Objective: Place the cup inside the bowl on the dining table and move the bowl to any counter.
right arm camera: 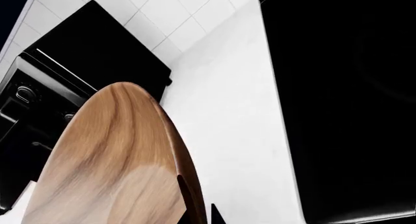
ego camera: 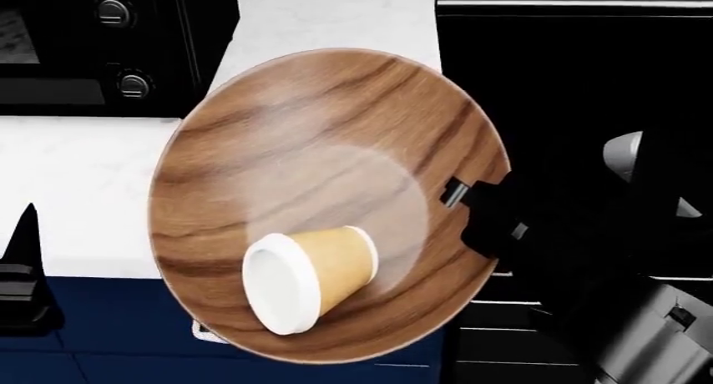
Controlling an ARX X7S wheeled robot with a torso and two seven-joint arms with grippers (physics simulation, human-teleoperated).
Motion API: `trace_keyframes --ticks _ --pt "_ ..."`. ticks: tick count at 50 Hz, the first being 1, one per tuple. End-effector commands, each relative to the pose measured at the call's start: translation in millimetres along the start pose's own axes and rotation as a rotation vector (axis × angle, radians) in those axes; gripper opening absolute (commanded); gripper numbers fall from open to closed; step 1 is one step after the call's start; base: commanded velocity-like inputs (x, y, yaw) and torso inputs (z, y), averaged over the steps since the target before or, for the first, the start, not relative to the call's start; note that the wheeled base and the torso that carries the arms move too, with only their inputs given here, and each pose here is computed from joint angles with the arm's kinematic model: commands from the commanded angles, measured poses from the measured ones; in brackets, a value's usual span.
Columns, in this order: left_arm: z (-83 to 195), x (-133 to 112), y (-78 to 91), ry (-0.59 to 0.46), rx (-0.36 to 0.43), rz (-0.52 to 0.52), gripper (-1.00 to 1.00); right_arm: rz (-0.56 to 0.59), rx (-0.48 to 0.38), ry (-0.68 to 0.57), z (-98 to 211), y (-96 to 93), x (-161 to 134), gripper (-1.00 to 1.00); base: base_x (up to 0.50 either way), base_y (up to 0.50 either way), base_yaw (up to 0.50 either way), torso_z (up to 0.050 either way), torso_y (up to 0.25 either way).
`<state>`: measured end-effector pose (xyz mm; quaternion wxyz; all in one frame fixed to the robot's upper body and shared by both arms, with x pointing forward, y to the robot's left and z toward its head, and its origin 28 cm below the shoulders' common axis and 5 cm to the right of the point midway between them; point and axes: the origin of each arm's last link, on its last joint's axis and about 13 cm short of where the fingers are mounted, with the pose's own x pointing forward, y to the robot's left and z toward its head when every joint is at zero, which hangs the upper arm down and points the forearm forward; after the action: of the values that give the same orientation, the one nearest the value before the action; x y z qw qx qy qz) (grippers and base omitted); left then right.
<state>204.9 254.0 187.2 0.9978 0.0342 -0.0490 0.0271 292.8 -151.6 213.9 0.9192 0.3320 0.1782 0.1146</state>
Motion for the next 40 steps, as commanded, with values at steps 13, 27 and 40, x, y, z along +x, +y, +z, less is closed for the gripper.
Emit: trace_keyframes --ticks 13,27,40 --pt "1.6 -0.2 1.3 -0.005 -0.022 -0.008 1.0 0.027 0.005 -0.012 -0.8 0.8 0.1 -1.0 0.21 0.0 0.0 0.0 0.001" --pt "2.0 1.3 0.8 -0.007 -0.023 -0.005 1.0 0.023 0.004 -0.01 -1.6 0.7 1.4 -1.0 0.22 0.0 0.0 0.0 0.001" --pt "-0.5 1.8 -2.0 -0.004 -0.023 -0.005 1.0 0.024 0.0 -0.011 -3.3 -0.7 1.7 -1.0 0.26 0.0 0.0 0.0 0.001"
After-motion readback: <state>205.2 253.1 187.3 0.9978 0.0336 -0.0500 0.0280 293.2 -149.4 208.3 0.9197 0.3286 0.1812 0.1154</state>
